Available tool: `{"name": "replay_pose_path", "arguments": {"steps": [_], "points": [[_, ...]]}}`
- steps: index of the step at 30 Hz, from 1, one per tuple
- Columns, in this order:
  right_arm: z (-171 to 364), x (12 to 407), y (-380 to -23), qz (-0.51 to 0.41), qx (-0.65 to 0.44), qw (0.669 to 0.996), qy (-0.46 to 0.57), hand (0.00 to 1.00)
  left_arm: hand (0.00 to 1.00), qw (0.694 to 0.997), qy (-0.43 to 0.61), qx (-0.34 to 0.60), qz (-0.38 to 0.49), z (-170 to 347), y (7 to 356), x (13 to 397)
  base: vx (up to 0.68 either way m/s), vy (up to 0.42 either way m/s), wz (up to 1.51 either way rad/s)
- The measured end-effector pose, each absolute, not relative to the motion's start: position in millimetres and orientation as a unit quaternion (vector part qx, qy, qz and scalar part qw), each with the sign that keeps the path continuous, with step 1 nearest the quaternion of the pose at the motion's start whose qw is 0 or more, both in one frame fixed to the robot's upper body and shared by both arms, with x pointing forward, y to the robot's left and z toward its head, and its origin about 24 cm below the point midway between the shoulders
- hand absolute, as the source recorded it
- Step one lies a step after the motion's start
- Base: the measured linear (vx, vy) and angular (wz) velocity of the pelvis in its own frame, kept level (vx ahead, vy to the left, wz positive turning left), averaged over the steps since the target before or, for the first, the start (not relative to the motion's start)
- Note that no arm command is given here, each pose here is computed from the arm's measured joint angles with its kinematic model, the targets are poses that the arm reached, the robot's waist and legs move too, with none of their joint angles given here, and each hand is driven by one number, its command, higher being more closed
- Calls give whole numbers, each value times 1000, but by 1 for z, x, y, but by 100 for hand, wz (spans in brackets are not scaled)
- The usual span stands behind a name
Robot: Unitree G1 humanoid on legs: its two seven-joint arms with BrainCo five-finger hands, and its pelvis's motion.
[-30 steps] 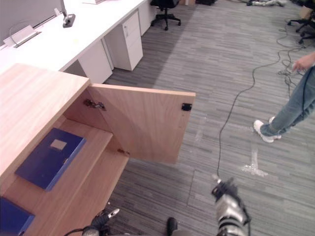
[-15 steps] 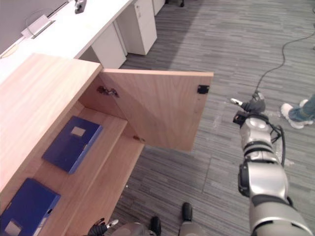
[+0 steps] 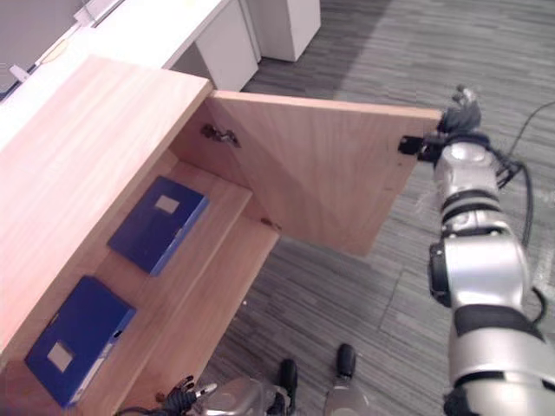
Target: Walk over to the cabinet, pick up the folder, carry it to the office cabinet, place the folder inside the office cabinet, then close the office cabinet door
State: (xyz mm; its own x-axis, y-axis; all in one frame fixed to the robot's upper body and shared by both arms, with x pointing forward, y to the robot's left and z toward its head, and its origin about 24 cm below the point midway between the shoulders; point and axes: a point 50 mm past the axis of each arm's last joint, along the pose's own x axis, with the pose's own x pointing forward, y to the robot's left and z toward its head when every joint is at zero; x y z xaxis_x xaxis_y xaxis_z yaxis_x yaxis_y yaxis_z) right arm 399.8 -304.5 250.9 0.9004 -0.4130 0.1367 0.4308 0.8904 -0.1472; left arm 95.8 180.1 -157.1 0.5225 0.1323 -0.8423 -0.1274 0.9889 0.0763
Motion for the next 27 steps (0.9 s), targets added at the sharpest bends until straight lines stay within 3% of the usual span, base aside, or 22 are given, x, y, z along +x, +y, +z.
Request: {"name": "replay_pose_path", "arguments": {"steps": [9, 15, 17, 21, 23, 25, 27], "points": [[260, 403, -295, -167, -176, 969, -48, 0, 0, 874, 481, 2, 71, -157, 178, 96, -13, 13, 2], [245, 401, -271, -53, -355, 932, -41, 0, 0, 871, 488, 13, 61, -159, 179, 95, -27, -4, -9], [229, 398, -251, 34, -446, 894, -27, 0, 0, 871, 488, 21, 56, -159, 179, 96, -23, -29, -6], [190, 386, -213, 191, -522, 831, 6, 0, 0, 870, 490, 27, 52, -159, 181, 99, -5, -62, -3], [136, 368, -191, 317, -560, 761, 78, 0, 0, 877, 478, 30, 43, -156, 179, 110, 17, -50, -1], [105, 354, -166, 388, -550, 733, 99, 0, 0, 882, 468, 32, 41, -153, 179, 120, 13, -33, -3], [76, 330, -141, 488, -552, 664, 128, 0, 0, 884, 464, 26, 50, -152, 180, 124, 24, -8, -15]]}}
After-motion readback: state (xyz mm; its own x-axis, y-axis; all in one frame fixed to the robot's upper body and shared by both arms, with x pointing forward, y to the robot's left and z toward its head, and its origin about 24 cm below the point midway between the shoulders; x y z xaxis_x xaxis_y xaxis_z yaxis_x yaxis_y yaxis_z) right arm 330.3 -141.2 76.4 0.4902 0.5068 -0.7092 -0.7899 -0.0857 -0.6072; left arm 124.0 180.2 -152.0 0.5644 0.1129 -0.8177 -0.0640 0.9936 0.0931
